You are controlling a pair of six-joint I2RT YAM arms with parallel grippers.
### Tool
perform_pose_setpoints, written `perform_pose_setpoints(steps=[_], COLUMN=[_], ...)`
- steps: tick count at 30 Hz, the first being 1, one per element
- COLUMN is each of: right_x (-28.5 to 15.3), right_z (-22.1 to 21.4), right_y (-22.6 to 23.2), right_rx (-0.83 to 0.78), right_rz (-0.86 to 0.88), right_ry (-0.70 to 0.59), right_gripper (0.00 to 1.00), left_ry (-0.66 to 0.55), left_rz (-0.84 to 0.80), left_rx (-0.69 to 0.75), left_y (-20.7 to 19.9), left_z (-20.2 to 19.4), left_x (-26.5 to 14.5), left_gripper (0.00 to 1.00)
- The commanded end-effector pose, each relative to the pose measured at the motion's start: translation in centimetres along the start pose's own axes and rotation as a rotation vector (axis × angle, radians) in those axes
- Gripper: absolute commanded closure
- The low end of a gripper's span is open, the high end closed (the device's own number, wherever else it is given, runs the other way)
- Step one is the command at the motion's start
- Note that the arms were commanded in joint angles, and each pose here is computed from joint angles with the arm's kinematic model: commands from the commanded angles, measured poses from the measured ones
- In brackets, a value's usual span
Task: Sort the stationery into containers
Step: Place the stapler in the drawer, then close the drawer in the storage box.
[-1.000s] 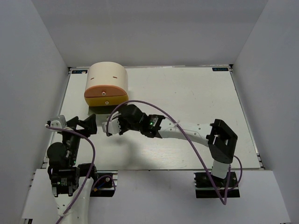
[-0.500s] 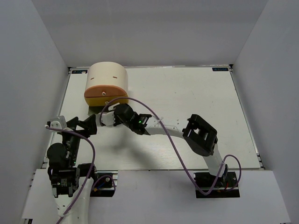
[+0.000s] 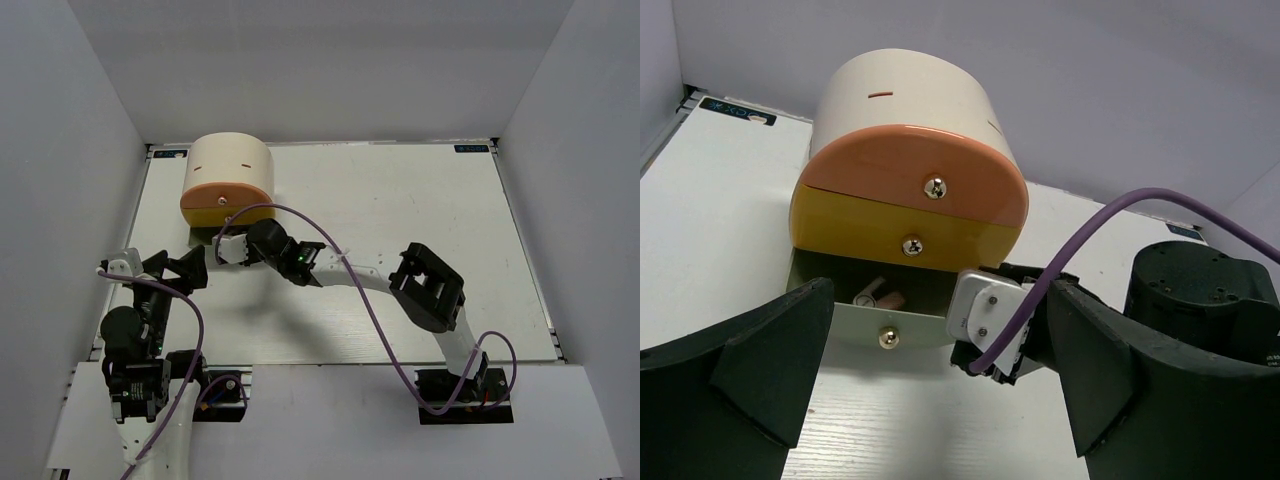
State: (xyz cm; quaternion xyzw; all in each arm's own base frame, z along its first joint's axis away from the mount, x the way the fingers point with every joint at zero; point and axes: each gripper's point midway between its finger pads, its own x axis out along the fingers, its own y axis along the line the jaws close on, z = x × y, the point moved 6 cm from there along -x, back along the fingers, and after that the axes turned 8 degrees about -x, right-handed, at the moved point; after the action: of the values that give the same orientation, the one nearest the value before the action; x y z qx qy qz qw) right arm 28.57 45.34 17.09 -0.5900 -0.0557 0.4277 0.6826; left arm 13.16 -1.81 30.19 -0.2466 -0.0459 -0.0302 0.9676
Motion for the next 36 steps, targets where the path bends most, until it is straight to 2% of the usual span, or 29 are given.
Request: perform_pose_setpoints(steps=[1,2,3,6,7,8,9,10,12,14,18,25,30,36], right_x=[-2.9,-3.2,-3.8,-5.2,-5.5,-5.8,-6.0,-6.5,-6.2,-5.8,-3.7,0.2,3.0,4.6], right_z=[1.7,1.8,2.3,3.3,3.9,4.3,3.6,5.3,4.8,5.3,5.2,5.4,4.1,2.9], right_y=[-4.1,-3.8,-4.2,-4.4,-3.5,-3.9,-2.5,-2.1,0.2,1.3,3.5,4.2,3.3,2.6], right_rx=[0.086,0.099,0.121,0.146,0.131,0.136,0.115,0.100,0.045,0.001,-0.022,-0.016,0.003,0.003], right_rz=[-0.093,-0.067,-0.056,0.025,0.107,0.110,0.199,0.286,0.400,0.470,0.546,0.529,0.367,0.221], right_ry=[-0.084,-0.089,-0.122,-0.216,-0.281,-0.310,-0.282,-0.404,-0.403,-0.458,-0.438,-0.399,-0.259,-0.176], right_gripper=[0.56,0.60,0.73,0.92,0.94,0.95,0.95,0.96,0.96,0.94,0.93,0.90,0.90,0.89], left_ry=[-0.023,-0.023,-0.023,-0.023,-0.023,-0.023,-0.023,-0.023,-0.023,-0.023,-0.023,-0.031,-0.036,-0.052], left_rz=[0.003,0.003,0.003,0.003,0.003,0.003,0.003,0.003,0.003,0.003,0.003,-0.001,0.007,-0.002], left_rx=[0.001,0.001,0.001,0.001,0.001,0.001,0.001,0.001,0.001,0.001,0.001,0.002,0.003,0.005], left_y=[-0.2,-0.2,-0.2,-0.2,-0.2,-0.2,-0.2,-0.2,-0.2,-0.2,-0.2,-0.3,-0.2,-0.3], left_z=[0.7,0.7,0.7,0.7,0.7,0.7,0.7,0.7,0.7,0.7,0.7,0.7,0.8,1.0], left_x=[-0.3,-0.3,-0.3,-0.3,-0.3,-0.3,-0.3,-0.3,-0.3,-0.3,-0.3,-0.5,-0.5,-0.6], left_gripper=[0.03,0.03,0.03,0.03,0.03,0.03,0.03,0.03,0.03,0.03,0.03,0.03,0.03,0.03])
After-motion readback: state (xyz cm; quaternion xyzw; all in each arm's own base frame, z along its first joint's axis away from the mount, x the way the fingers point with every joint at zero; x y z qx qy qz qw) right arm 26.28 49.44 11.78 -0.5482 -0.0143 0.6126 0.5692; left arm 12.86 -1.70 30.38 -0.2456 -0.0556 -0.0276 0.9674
